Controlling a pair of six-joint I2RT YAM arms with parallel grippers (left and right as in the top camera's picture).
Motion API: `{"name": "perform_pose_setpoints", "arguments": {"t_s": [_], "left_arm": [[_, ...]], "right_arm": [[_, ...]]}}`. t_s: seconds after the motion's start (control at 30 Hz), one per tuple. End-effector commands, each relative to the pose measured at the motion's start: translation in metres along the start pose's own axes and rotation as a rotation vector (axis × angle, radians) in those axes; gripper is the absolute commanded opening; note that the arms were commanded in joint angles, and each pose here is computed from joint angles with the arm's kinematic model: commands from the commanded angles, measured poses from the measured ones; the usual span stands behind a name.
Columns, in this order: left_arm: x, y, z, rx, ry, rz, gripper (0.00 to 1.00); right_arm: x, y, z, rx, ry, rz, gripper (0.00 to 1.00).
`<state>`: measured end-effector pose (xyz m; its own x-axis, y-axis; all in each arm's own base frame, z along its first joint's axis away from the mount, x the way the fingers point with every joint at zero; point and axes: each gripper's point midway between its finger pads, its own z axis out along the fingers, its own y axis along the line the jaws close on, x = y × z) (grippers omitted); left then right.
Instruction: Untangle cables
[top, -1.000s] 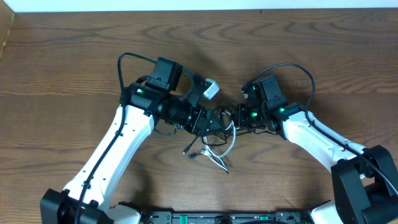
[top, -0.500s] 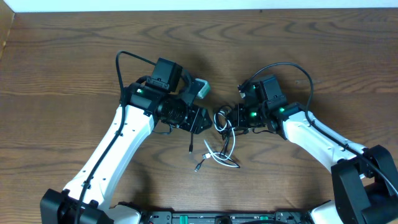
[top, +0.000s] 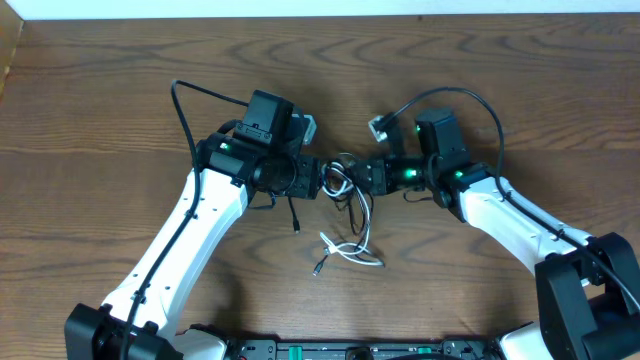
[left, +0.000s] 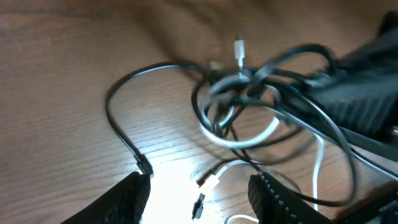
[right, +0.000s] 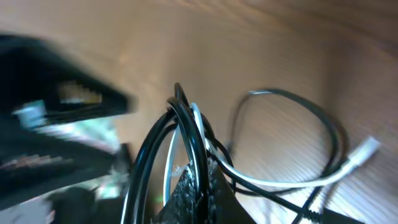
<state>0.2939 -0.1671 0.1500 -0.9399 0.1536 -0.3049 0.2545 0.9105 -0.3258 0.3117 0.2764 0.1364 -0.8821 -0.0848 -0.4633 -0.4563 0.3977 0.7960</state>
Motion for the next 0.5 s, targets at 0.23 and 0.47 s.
{"name": "perform_pose_setpoints", "arguments": {"t_s": [0.23, 0.47], "left_arm": [[-0.004, -0.012, -0.009, 0.06, -0.026, 0.025, 0.55], [-0.013, -0.031, -0.011, 0.162, -0.058, 0.055, 0.53]], "right_arm": [[0.005, 0.032, -0.013, -0.23, 0.059, -0.04, 0.01], [0.006, 0.038, -0.017, -0.274, 0.07, -0.046, 0.01]]}}
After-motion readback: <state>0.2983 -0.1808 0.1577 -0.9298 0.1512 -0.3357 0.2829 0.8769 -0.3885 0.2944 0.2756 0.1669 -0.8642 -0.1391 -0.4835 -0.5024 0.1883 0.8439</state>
